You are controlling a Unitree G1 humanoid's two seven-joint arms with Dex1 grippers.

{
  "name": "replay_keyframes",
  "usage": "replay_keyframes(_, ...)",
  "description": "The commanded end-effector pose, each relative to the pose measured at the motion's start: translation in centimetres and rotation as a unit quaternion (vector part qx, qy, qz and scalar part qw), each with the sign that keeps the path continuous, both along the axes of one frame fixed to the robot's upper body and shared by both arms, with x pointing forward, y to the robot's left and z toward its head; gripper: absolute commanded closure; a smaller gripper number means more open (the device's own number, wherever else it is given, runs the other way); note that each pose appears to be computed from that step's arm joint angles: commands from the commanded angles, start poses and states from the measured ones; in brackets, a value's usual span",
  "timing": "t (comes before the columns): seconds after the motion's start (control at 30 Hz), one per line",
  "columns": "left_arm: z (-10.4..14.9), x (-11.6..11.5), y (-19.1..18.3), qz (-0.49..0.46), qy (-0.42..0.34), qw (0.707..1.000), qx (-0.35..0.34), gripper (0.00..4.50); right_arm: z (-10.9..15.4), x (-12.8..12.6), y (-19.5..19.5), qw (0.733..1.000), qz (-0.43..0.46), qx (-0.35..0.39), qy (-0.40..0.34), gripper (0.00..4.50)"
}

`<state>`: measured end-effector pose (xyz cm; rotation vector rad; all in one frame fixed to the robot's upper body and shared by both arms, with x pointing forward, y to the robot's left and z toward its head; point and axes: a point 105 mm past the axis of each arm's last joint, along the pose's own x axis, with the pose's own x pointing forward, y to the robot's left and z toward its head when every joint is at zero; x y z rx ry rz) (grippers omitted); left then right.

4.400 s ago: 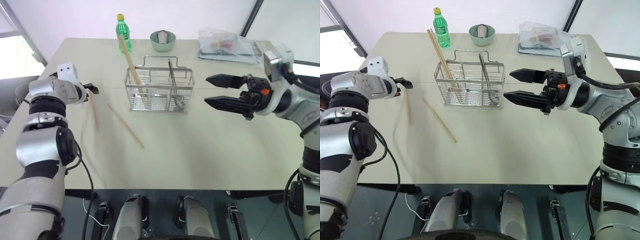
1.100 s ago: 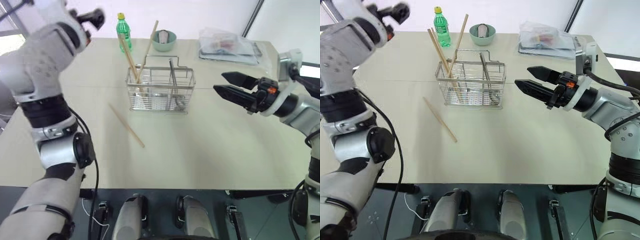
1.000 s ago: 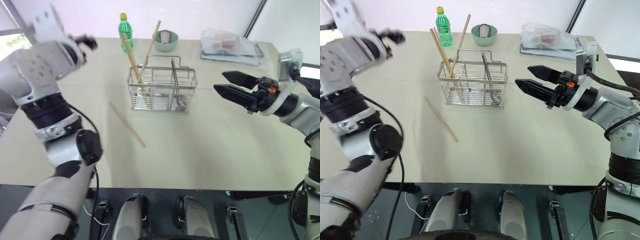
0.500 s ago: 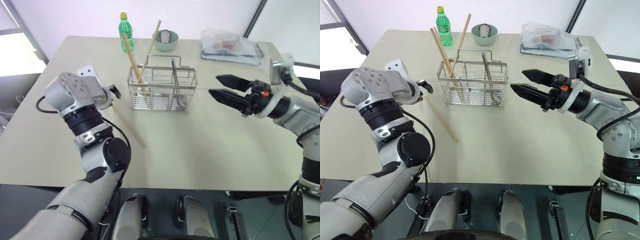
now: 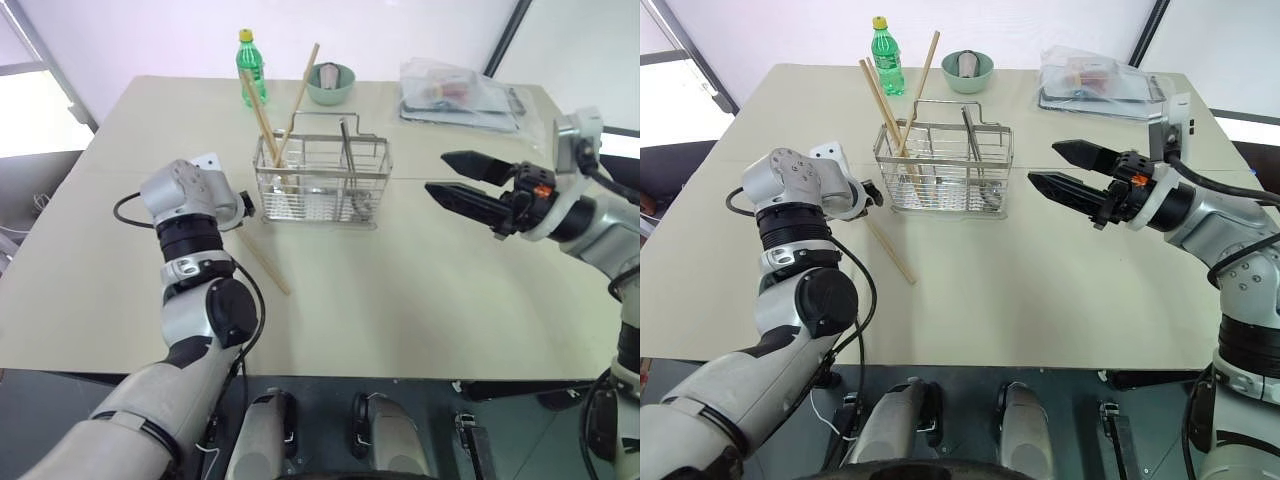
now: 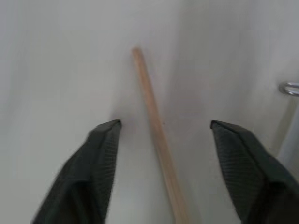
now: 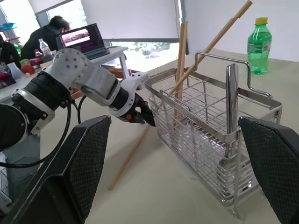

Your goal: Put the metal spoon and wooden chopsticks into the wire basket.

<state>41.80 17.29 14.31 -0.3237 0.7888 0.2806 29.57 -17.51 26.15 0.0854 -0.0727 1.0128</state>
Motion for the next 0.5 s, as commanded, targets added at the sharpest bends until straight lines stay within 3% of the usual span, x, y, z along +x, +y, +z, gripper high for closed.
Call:
replay_keyframes(0.03, -1.1, 0.1, -0.5, -0.007, 0.014, 1.0, -0.009, 2.9, 1.3, -0.7, -0.1, 0.999, -0.001, 0.008, -0.033, 0.0)
replay_keyframes(0.13, -0.5, 0.5, -0.3, -0.002, 0.0, 1.0, -0.01, 4.29, 1.3, -0.7, -0.2, 0.999, -0.002, 0.01, -0.032, 0.0)
replay_keyframes(0.17, -0.3, 0.6, -0.2, 0.002, -0.003, 1.0, -0.011, 4.41, 1.3, -0.6, -0.2, 0.999, -0.003, 0.01, -0.032, 0.0)
replay_keyframes(0.3, 0.9, 0.9, 1.4, 0.031, -0.031, 0.999, -0.008, 4.41, 1.4, -0.5, -0.3, 0.999, -0.004, 0.011, -0.031, 0.0)
replay_keyframes(0.37, 3.1, 1.6, 3.4, 0.052, -0.09, 0.995, 0.012, 4.41, 1.5, -0.4, -0.3, 0.999, -0.003, 0.012, -0.03, 0.0)
replay_keyframes(0.47, 8.4, 2.9, 6.3, 0.099, -0.227, 0.969, 0.004, 4.41, 1.6, -0.3, -0.3, 0.999, -0.003, 0.013, -0.029, 0.0)
replay_keyframes(0.5, 11.5, 3.3, 7.1, 0.106, -0.298, 0.949, 0.002, 4.41, 1.6, -0.3, -0.4, 1.0, -0.004, 0.012, -0.028, 0.0)
